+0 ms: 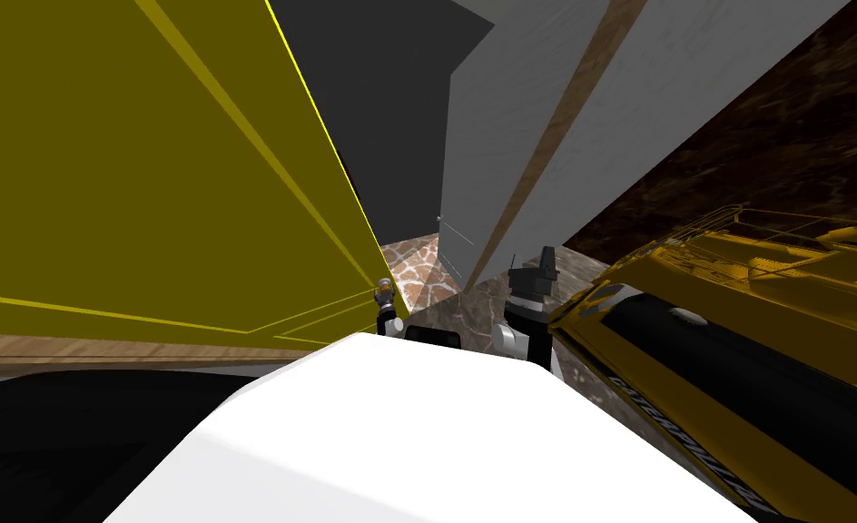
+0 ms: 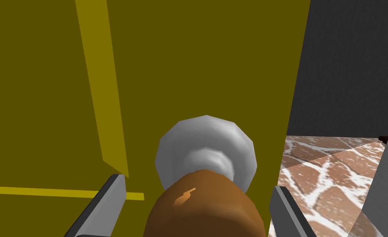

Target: Push the door open

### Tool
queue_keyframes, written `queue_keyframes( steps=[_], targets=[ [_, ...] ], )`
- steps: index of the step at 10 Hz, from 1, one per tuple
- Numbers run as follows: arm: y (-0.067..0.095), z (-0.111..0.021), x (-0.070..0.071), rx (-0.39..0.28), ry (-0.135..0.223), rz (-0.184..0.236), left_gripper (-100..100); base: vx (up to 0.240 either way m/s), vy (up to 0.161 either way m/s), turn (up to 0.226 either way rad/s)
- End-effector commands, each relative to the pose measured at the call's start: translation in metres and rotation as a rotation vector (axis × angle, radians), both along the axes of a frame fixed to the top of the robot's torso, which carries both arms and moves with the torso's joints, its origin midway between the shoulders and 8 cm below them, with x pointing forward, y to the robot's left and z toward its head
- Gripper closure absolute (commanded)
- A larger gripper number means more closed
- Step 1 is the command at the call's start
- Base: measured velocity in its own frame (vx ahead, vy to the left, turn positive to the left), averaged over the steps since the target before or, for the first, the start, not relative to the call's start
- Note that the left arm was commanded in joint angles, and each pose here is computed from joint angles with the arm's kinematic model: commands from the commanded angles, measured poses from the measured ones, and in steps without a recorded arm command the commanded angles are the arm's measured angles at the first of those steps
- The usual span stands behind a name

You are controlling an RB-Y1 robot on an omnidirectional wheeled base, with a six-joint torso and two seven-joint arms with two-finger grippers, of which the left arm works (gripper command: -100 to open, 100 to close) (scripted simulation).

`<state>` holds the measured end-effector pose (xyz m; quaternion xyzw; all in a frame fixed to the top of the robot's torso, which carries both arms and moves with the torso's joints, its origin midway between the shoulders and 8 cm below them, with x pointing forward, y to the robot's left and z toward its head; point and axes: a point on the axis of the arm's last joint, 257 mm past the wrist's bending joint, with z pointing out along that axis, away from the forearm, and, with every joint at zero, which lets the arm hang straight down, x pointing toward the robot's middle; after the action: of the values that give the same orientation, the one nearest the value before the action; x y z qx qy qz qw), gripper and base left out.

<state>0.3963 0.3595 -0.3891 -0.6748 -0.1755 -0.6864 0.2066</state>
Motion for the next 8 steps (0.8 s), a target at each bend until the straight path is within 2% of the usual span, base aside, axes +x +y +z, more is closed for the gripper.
queue_keyframes(
  steps=[1,6,8],
  targets=[
    [0.0,0.0,0.0,0.001,0.001,0.0,100,-0.009,-0.008,-0.014],
    [0.0,0.0,0.0,0.001,0.001,0.0,100,-0.006,-0.005,0.0],
    [0.013,0.001,0.0,0.005,0.0,0.012,100,0.175,-0.009,0.069]
  ],
)
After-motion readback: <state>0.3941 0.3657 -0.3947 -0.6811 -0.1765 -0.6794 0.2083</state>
